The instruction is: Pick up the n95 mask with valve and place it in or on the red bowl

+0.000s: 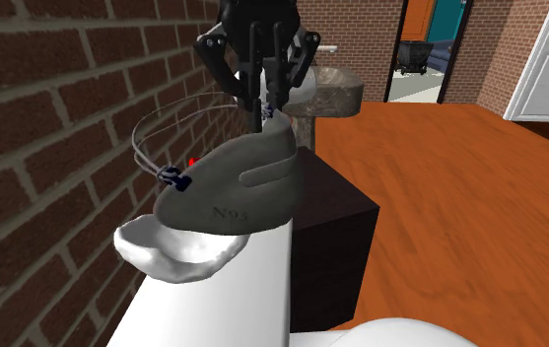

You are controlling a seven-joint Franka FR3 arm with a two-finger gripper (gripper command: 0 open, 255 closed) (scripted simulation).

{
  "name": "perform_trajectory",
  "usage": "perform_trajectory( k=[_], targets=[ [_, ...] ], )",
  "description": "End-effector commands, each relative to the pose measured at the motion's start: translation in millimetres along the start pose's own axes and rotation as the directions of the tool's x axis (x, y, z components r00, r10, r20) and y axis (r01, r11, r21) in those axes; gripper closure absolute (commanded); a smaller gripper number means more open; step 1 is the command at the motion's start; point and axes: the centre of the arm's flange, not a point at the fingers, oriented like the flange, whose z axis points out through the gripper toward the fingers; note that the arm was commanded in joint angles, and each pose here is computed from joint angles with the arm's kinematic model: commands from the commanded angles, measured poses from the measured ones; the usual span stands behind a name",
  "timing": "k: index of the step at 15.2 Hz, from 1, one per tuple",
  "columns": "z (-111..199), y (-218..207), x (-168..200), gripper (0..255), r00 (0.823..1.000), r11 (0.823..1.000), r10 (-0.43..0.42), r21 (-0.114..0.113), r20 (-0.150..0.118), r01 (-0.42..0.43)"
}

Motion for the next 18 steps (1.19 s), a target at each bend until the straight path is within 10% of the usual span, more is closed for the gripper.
perform_trajectory(
  k=[1, 18],
  targets=[
    [-4.3, -10.5, -22.2, 255, 1.0, 1.0, -0.001, 0.0, 0.0, 0.001],
    [-26.5, -105.0, -224.5, 255, 1.0, 1.0, -0.001, 0.0, 0.0, 0.001]
  ],
)
